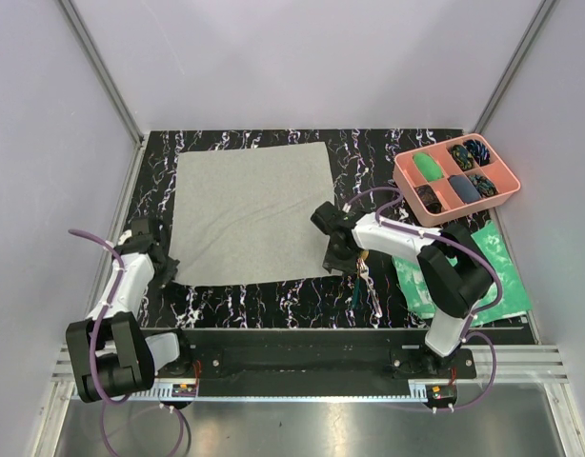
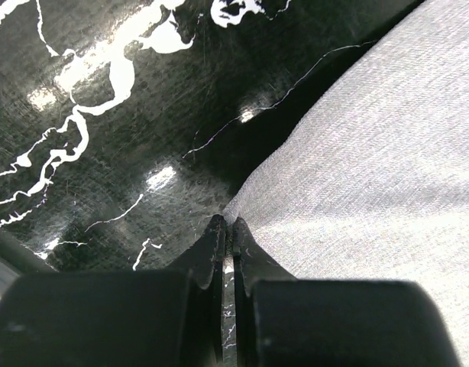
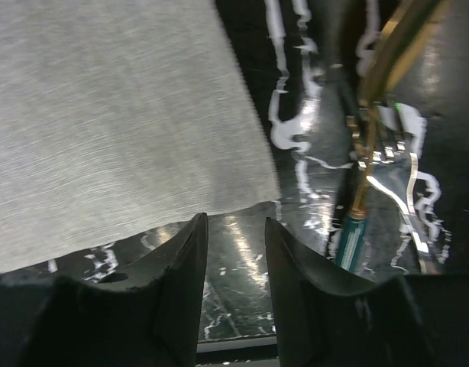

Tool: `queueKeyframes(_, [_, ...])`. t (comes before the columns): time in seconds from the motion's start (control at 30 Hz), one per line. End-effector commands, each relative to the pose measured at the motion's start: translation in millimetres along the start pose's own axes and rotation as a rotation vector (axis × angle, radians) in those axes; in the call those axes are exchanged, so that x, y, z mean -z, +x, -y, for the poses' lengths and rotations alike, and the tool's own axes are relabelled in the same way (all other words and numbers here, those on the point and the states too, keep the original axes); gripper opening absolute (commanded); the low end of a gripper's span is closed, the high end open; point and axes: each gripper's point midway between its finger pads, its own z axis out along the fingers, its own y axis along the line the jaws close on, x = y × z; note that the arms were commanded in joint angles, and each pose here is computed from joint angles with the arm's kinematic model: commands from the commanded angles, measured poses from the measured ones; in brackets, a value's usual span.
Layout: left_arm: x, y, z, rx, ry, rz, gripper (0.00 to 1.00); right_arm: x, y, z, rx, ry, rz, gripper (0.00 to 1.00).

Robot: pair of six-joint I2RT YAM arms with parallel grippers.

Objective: Fold the napkin into a case and place the utensils inside
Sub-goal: Pick up the flattened napkin from the center of the board.

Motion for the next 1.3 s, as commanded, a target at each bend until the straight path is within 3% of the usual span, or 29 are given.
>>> queueKeyframes(0.0, [2,-8,9,0.021,0.041,0.029,0.00,4,-10,25,-0.035,0.112,0.091,0.45])
queueKeyframes(0.5, [-3,-5,5,-0.011,0.036,0.030,0.00,-4,-21,18,-0.019,0.119,0.116,0.46])
queueKeyframes(0.83, [-4,-5,2,-0.015,0.027,0.037,0.00,-30,-12,31,-0.066,0.093,0.068,0.44])
queueKeyframes(1.13, [-1,-2,5,-0.023,0.053,0.026,0.00,-43,-8,40,-0.025,0.046,0.087,0.12])
queueKeyframes(1.27, [18,-12,26,-0.049,0.168,0.051,0.00,-1,-35,25,0.070,-0.067,0.213,0.00])
